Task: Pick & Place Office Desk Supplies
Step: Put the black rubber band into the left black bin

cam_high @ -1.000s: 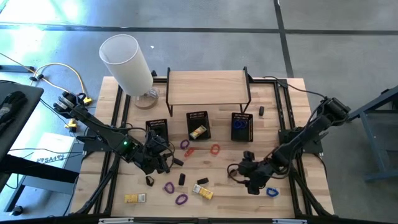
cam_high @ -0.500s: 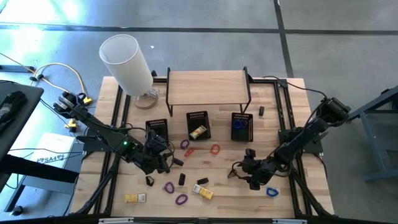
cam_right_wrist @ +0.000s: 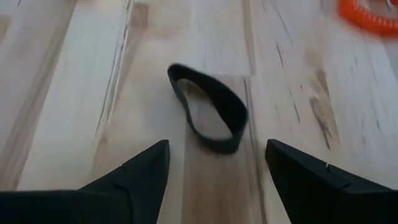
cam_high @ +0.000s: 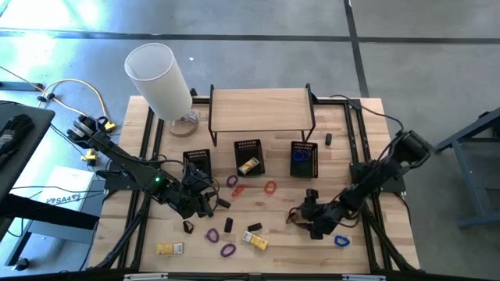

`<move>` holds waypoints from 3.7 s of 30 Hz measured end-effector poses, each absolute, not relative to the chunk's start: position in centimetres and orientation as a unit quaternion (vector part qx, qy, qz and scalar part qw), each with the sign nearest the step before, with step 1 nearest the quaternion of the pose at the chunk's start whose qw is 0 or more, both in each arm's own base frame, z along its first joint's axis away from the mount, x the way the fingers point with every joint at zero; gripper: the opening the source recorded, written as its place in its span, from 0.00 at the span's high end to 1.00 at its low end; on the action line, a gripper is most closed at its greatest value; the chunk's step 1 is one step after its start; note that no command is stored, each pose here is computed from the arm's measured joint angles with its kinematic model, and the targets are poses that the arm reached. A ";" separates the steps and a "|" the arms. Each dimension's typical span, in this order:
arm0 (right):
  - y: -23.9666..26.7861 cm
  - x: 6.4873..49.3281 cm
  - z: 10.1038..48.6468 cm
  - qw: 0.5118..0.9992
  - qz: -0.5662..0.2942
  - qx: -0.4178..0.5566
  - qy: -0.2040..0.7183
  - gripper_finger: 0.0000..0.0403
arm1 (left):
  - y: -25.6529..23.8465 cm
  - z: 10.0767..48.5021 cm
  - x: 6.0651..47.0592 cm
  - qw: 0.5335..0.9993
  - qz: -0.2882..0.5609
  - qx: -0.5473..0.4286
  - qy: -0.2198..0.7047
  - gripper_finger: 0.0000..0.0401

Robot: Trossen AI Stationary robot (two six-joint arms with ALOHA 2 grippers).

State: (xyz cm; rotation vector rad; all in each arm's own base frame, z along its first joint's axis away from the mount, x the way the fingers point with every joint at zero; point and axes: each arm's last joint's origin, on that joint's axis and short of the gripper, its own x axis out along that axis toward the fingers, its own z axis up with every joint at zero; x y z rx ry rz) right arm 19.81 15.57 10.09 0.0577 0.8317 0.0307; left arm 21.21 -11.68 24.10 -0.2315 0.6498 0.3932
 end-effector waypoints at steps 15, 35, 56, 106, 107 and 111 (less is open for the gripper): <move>15.4 21.0 9.6 0.925 0.026 0.016 0.380 0.39 | -11.6 24.3 21.5 0.925 0.190 -0.117 0.307 0.56; 16.2 23.1 11.5 0.942 -0.007 0.106 0.318 0.99 | -13.1 23.9 24.1 0.956 0.142 -0.034 0.254 0.56; 15.3 28.1 16.0 0.966 -0.037 0.123 0.223 0.99 | -17.7 16.4 31.5 0.935 0.053 0.324 0.136 0.56; 14.4 28.8 16.3 0.975 -0.040 0.062 0.208 0.99 | -14.3 16.9 33.8 0.988 0.038 0.111 0.096 0.90; 14.4 28.8 16.3 0.975 -0.037 0.063 0.209 0.99 | -14.3 16.9 33.8 0.988 0.037 0.115 0.096 0.94; 14.4 28.8 16.3 0.975 -0.033 0.065 0.210 0.99 | -14.3 16.9 33.8 0.987 0.036 0.120 0.097 0.98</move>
